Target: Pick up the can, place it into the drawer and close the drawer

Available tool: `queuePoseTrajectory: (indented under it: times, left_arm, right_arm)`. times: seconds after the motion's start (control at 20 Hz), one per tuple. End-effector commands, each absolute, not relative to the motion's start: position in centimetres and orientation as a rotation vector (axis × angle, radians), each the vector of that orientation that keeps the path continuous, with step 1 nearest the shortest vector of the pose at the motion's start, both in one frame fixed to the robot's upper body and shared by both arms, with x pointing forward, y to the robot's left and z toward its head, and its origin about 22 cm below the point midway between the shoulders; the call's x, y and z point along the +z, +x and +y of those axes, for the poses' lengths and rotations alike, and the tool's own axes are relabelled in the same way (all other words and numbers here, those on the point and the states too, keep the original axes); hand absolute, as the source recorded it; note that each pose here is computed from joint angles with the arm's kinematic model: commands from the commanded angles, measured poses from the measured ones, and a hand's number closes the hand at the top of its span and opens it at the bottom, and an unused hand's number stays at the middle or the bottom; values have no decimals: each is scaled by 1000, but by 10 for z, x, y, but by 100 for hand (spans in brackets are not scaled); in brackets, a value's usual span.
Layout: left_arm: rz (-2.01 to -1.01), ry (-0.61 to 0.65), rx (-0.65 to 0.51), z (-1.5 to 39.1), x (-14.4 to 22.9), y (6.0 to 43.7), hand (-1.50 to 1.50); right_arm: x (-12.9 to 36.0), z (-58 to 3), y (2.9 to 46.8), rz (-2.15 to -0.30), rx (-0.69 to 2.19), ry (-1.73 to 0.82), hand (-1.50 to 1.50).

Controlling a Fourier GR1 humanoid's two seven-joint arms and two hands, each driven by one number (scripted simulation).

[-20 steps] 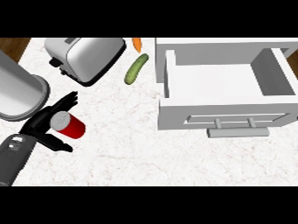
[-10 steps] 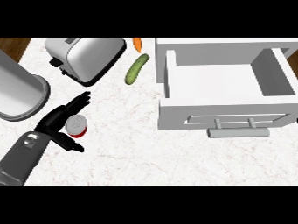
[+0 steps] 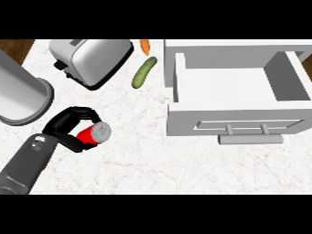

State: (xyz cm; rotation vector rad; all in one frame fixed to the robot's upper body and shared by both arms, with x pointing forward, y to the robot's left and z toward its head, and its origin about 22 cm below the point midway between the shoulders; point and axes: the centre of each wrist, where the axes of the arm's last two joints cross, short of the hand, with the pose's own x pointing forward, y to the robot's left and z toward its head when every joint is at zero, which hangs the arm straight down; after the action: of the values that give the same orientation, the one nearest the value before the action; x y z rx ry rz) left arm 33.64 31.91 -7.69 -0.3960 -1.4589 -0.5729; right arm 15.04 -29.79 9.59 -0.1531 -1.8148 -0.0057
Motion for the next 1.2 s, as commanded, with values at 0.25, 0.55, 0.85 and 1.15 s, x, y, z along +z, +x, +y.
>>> queuePoseTrajectory:
  times: [0.25, 0.55, 0.85, 1.15]
  left_arm:
    - [-1583, -314, -204, 319, -77, 338, 150]
    - [-1623, 21, 131, 287, -93, 330, 150]
    - [-1682, -9, 61, 259, -45, 349, 150]
    - [-1764, -37, -1, 210, 11, 342, 150]
  right_arm:
    - [103, -291, 150, -1825, -20, -170, -150]
    - [95, -290, 144, -1816, -45, -193, -150]
    - [85, -309, 125, -1817, -50, -196, -150]
    - [89, -313, 131, -1817, -52, -192, -150]
